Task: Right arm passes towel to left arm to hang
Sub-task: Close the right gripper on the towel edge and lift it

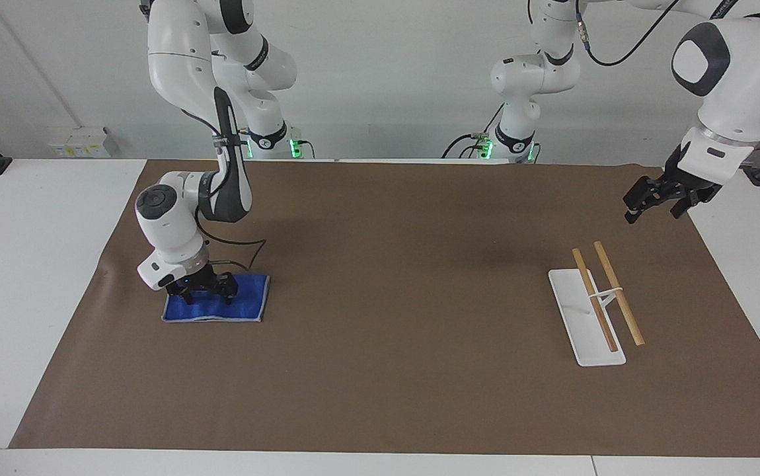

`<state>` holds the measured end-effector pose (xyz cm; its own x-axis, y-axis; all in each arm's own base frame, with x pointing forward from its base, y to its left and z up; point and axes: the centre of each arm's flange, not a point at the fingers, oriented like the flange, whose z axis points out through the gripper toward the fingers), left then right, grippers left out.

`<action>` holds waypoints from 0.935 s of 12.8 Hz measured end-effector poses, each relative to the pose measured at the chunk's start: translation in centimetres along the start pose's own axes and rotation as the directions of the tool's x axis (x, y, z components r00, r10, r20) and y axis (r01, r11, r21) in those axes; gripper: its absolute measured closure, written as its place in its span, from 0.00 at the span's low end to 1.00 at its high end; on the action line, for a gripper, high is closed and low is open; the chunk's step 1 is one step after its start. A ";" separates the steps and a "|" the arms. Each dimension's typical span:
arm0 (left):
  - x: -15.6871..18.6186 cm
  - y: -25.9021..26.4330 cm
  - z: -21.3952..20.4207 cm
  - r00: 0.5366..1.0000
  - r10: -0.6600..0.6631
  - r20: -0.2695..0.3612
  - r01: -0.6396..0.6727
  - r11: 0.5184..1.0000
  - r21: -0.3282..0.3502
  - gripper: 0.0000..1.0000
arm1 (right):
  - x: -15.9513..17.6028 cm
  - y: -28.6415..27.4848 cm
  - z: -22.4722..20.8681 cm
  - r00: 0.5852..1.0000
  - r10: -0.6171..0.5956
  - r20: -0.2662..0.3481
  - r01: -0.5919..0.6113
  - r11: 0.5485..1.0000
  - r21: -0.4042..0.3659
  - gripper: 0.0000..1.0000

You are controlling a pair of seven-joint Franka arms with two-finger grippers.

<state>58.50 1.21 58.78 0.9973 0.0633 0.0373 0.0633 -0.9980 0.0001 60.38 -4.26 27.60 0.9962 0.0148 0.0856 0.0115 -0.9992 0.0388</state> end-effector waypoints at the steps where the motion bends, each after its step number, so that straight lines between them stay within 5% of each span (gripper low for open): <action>1: 0.0 0.0 0.0 1.000 0.000 0.000 0.000 1.000 0.000 0.00 | 0.0 -0.1 0.0 1.000 -0.002 -0.001 0.002 1.000 0.000 0.00; 5: 0.0 0.0 0.0 1.000 0.000 0.000 0.000 1.000 0.000 0.00 | 0.2 -0.5 -0.4 1.000 -0.008 -0.007 0.008 1.000 0.001 0.17; 9: 0.0 0.0 0.0 1.000 0.000 0.000 0.000 1.000 0.000 0.00 | 0.3 -0.7 -1.3 1.000 -0.012 -0.021 0.012 1.000 0.002 0.69; 12: 0.0 0.0 0.0 1.000 0.000 0.000 0.000 1.000 0.000 0.00 | 0.4 -0.7 -1.3 1.000 -0.012 -0.022 0.012 1.000 0.002 0.94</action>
<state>58.50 1.21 58.78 0.9973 0.0632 0.0373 0.0633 -0.9980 0.0001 60.62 -3.46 28.93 0.9939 0.0277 0.1068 0.0238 -0.9990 0.0381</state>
